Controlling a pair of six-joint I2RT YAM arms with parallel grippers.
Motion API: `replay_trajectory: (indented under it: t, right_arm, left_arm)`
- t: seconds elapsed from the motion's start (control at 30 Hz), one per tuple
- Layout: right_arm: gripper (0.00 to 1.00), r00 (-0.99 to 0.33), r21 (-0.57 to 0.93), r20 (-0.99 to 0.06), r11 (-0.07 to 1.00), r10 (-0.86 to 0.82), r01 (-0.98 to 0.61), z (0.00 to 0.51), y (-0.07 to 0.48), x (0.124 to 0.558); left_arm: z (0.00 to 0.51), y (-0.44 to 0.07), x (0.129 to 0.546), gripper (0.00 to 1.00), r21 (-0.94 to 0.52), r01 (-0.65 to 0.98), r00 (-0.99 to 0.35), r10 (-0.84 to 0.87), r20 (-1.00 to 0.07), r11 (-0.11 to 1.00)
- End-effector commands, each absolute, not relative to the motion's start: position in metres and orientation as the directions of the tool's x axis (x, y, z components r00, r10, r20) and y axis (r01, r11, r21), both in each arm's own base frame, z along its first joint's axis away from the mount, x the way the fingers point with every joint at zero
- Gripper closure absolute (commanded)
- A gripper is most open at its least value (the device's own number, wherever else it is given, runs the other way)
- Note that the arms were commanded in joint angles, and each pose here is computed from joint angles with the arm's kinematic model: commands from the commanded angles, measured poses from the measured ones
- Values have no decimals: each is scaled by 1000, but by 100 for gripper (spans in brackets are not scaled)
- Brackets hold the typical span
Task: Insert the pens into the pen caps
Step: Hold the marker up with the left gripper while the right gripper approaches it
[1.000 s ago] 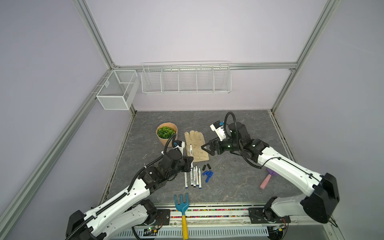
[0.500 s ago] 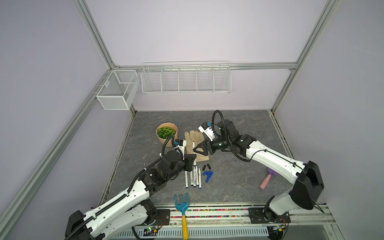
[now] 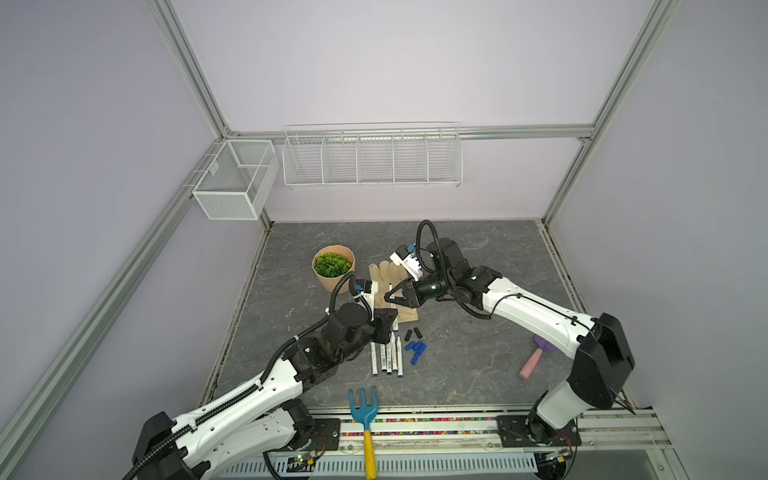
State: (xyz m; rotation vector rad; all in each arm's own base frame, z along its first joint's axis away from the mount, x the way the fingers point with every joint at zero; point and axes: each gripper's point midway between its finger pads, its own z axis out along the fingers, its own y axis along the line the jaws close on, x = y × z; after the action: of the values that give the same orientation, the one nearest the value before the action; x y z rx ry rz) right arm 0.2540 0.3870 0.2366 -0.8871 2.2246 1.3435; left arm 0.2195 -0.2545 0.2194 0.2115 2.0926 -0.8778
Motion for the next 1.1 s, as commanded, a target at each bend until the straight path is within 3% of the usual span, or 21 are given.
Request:
replay_trajectory:
  t: [0.0,0.03,0.1,0.23,0.77,0.83,0.97,1.07]
  right_arm:
    - [87,-715,636,-631,326,-300,-699,245,380,256]
    - [87,-719,641,-629,326,-296,-695,247,378,256]
    - [88,-726,650,-627,324,-282,-688,250,373,257]
    - [89,-747,684,-622,302,-235,-664,260,365,260]
    - [89,-761,726,-609,231,-222,-648,275,362,256]
    - [89,-762,728,-608,229,-222,-647,275,362,256]
    - [89,-774,732,-595,253,-217,-633,268,359,259]
    - [86,-788,731,-580,295,-205,-615,259,352,264]
  left_arm:
    - [230,-257,227,64,-542,419,-611,-216,-762,729]
    - [229,-257,228,54,-548,413,-612,-224,-759,727]
    - [228,-261,230,46,-558,422,-606,-236,-760,715]
    - [226,-268,231,46,-567,430,-611,-235,-756,703]
    - [244,-288,236,68,-538,502,-588,-189,-787,677]
    - [247,-290,236,74,-538,510,-584,-189,-789,671]
    - [255,-289,236,95,-538,518,-572,-198,-796,665]
    - [254,-281,236,100,-546,491,-572,-221,-790,679]
